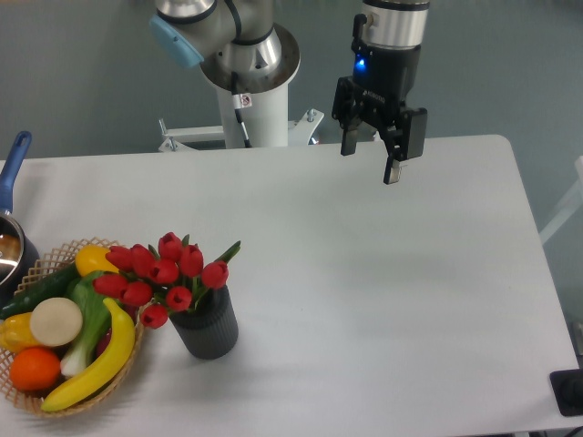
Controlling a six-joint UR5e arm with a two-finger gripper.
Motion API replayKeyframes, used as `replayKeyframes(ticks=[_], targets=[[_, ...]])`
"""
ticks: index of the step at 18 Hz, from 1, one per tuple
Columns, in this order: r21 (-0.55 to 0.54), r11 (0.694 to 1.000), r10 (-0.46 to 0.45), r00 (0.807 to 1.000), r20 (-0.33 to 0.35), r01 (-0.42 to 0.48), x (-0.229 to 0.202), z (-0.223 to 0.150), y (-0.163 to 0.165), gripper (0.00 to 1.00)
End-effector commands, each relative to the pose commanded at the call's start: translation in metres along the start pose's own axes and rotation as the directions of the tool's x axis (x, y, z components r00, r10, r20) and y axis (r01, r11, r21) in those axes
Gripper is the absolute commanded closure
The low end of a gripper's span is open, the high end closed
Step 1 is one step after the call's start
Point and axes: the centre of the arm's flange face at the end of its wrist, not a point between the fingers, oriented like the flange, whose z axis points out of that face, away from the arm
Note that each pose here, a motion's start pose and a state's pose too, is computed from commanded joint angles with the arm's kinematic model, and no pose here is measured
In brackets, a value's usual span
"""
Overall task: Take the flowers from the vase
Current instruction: 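Move the open gripper across the table toward the red tulips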
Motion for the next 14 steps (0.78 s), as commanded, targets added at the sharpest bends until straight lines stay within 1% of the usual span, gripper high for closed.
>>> replayKeyframes(ticks=[2,6,9,11,14], targets=[[0.001,1.000,0.000,1.000,-0.004,0.000,0.006,0.002,-0.002,0.00],[0.003,0.998,-0.063,0.998,-0.005,0.063,0.008,0.002,-0.005,0.00],[0.065,0.990,-0.125,0.992,-0.020,0.126,0.012,0.009,-0.011,0.00],[0.073,0.979,-0.190,0.982,-0.025,0.191,0.017,0.013,-0.012,0.00],[0.121,0.958,-0.261,0.965,0.003,0.259,0.025,0.021,-0.017,0.00]])
